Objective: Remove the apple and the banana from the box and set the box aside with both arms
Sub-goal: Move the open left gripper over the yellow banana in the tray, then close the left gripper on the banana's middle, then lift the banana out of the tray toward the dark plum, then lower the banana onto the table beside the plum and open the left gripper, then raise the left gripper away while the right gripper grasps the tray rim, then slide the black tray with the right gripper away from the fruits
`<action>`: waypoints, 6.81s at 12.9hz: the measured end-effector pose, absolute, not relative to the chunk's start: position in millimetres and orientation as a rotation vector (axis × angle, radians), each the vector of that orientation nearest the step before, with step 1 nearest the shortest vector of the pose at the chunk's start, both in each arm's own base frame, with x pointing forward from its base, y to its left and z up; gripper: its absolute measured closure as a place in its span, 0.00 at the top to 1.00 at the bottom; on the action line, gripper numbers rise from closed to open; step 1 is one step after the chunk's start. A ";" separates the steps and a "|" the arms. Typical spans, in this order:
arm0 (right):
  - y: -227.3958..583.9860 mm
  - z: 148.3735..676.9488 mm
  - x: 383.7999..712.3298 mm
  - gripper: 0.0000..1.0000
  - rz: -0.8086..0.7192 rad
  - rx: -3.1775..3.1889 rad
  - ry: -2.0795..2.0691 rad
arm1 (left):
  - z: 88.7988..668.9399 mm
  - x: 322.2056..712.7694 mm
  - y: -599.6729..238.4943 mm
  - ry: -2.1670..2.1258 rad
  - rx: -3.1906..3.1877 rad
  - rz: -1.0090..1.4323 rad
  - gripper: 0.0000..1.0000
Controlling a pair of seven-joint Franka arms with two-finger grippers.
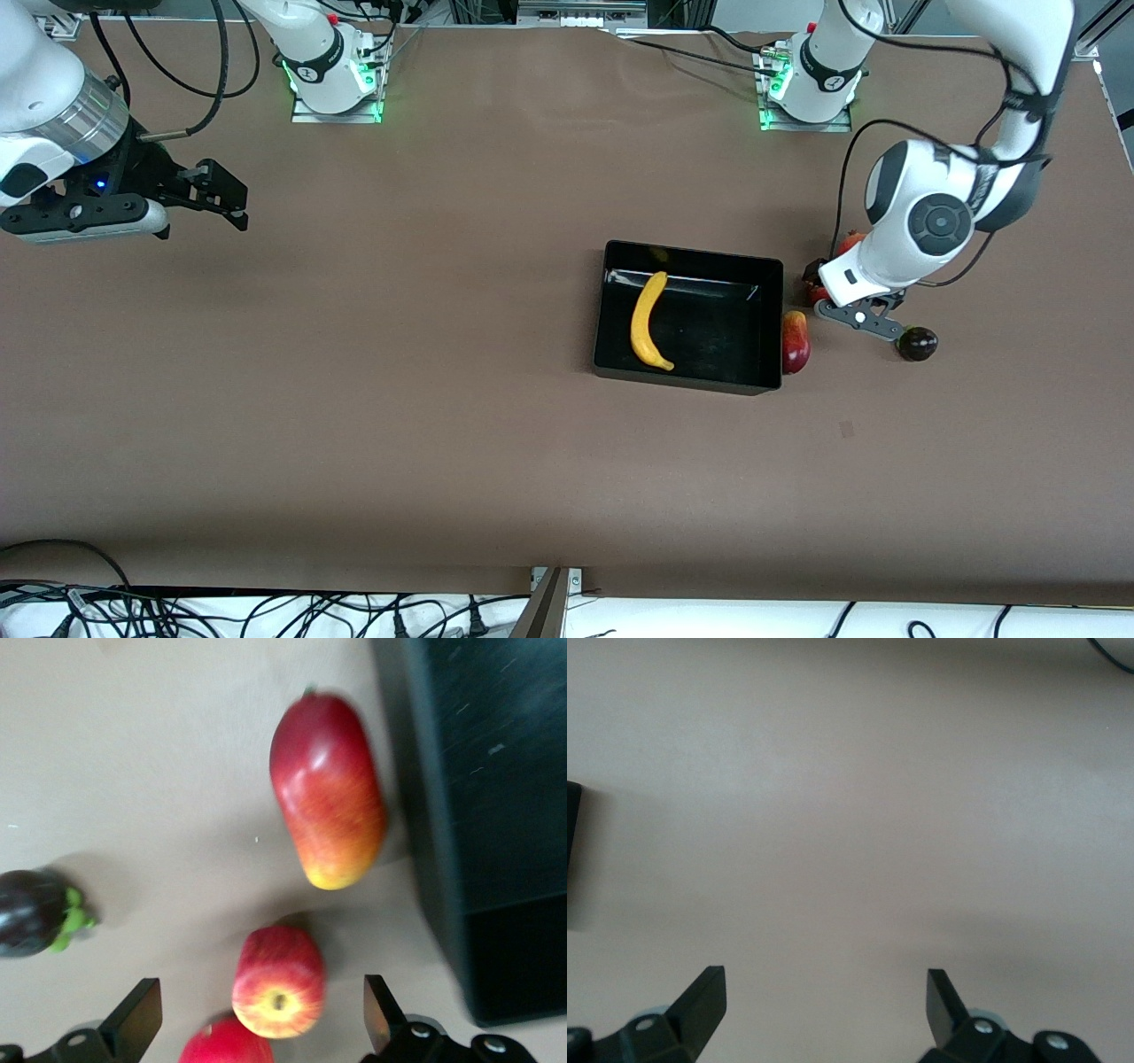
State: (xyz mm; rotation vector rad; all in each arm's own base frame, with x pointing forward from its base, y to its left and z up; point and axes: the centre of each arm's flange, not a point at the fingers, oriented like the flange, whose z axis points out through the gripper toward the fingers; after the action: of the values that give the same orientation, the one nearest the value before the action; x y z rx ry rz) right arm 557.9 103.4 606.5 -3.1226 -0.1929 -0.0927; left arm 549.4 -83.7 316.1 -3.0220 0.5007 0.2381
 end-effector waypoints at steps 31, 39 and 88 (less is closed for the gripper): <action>102.4 603.2 559.7 1.00 -0.084 -3.123 -0.190 | 279.4 547.8 -341.7 -0.121 -3.037 0.052 0.34; 107.0 565.3 574.9 1.00 0.010 -3.120 -0.203 | 326.0 620.3 -140.3 0.459 -2.954 0.184 0.34; 37.3 353.0 591.8 0.05 0.150 -3.176 -0.232 | 556.4 572.4 -34.1 -0.099 -3.141 0.288 1.00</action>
State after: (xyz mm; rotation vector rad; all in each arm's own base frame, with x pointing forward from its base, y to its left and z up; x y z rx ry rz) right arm 591.8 37.3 353.0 -3.1761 -0.2317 0.1496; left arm 572.4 -34.1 556.4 -3.1409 -0.0993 0.2884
